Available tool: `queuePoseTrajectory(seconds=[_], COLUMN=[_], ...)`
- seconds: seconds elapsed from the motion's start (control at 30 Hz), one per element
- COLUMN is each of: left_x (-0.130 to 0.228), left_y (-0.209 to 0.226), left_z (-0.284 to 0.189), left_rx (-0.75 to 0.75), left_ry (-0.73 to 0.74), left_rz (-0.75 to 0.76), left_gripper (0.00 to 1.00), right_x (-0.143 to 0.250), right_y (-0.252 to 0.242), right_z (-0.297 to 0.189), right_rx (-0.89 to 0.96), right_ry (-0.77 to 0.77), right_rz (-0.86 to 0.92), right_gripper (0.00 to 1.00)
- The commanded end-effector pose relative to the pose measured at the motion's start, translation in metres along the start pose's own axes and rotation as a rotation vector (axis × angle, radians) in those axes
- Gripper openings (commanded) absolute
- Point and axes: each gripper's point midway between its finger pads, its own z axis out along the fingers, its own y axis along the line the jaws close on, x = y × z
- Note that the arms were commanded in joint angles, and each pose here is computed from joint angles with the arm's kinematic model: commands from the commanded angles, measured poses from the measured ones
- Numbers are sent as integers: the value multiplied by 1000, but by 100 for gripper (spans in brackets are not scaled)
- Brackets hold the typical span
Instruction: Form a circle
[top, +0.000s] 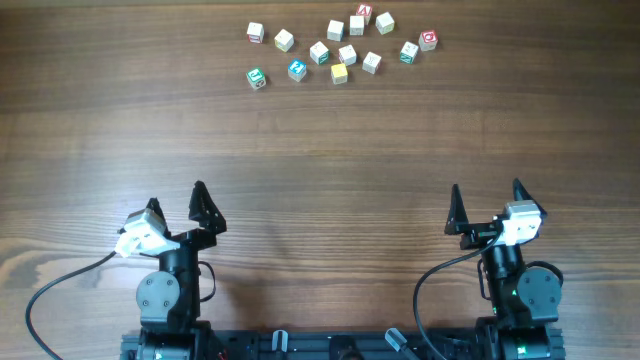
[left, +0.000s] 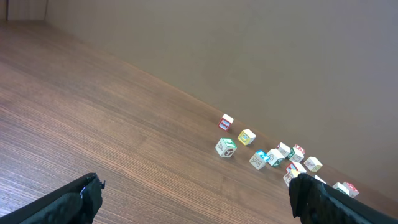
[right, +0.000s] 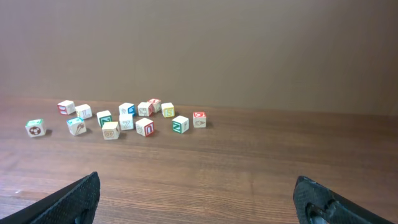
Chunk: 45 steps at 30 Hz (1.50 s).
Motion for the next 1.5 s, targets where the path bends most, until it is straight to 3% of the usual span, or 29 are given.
queuePoseTrajectory(seconds=[0.0,1.07,1.2,1.3,1.47], left_x=[1,2,8,10,-10], left_y=[2,2,-9,-36,-46], left_z=[0,1,0,-6,-18], left_rx=[-2,-1,62,203,197], left_ry=[-3,0,35,81,135], left_rz=[5,5,17,119,169], left_gripper=[100,100,100,100,100], right_x=[-2,-2,-2,-2,-2], right_y=[2,2,2,2,2], right_z=[-1,-1,-1,-1,-1], right_rx=[-15,-15,-15,-15,-15], right_ry=[-10,-10,-10,-10,-10], right_rz=[1,1,1,1,1], right_gripper=[100,100,100,100,100])
